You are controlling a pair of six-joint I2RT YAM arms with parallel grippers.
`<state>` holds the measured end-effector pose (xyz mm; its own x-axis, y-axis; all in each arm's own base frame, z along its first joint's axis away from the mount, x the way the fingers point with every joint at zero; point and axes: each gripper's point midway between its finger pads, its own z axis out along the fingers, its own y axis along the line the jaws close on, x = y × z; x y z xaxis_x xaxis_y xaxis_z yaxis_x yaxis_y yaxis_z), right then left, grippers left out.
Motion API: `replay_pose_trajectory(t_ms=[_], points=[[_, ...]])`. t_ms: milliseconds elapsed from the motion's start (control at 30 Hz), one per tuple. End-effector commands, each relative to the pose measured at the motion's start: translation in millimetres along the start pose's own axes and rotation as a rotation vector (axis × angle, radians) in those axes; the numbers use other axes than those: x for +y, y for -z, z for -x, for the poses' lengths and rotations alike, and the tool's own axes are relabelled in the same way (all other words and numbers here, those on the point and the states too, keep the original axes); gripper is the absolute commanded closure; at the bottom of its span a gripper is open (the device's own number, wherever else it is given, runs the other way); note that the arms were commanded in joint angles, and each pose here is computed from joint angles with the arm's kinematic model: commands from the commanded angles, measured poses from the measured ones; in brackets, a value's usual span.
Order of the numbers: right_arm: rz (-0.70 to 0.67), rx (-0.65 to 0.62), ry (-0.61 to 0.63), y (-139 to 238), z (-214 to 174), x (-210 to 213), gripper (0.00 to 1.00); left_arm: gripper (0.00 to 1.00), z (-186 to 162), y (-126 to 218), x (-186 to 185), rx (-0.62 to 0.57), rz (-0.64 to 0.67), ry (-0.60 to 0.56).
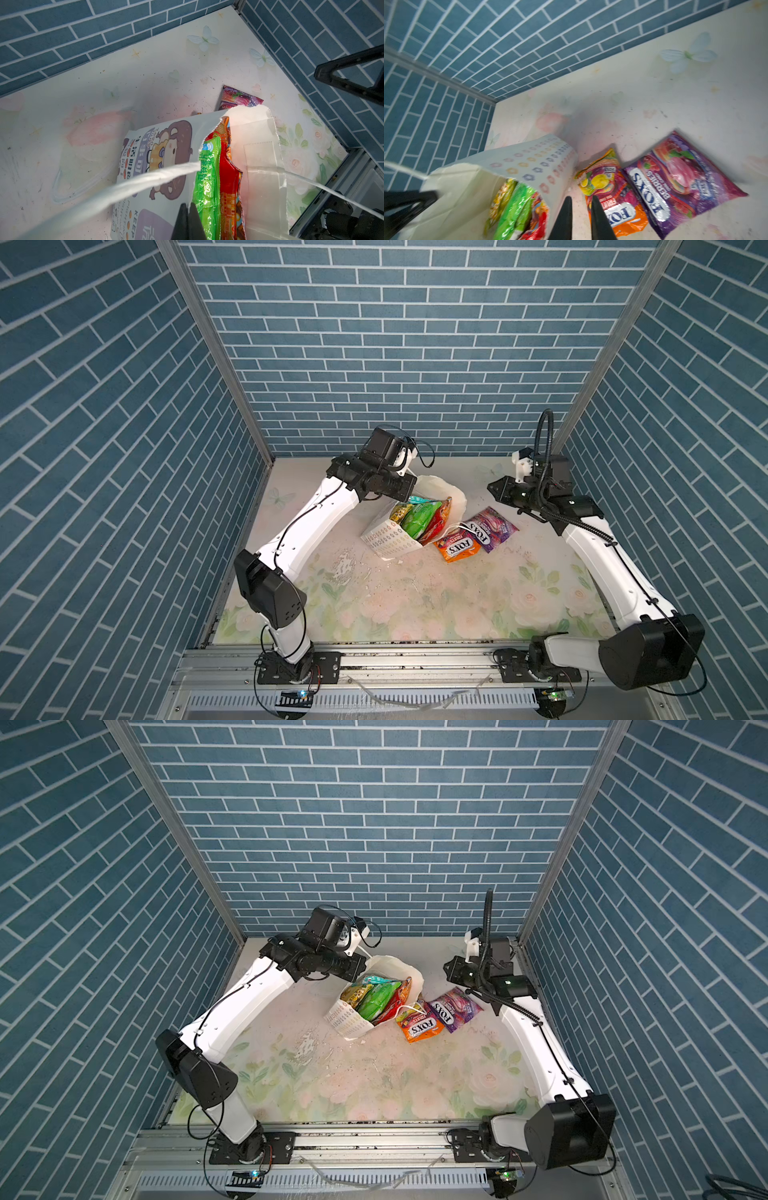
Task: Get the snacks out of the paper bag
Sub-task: 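Move the right gripper back over the bag opening and lower it inside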
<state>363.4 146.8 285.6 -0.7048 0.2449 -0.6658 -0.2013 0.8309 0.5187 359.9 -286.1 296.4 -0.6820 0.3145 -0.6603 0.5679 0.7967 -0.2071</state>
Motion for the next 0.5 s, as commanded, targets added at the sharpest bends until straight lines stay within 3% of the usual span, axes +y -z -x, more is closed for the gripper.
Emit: replay_pose_trajectory(t_ms=[0,200,467], points=[[0.142,-0.031,0.020,10,4,45,0.82,1.00,4,4,-9,-0.026,-0.019,-0.030],[0.305,-0.018,0.022,1,-10,101,0.83,1.00,4,-2,-21,-0.029,-0.054,-0.024],[0.402,0.114,0.026,-39,-50,140,0.84,1.00,6,-2,-24,-0.032,-0.054,-0.027]])
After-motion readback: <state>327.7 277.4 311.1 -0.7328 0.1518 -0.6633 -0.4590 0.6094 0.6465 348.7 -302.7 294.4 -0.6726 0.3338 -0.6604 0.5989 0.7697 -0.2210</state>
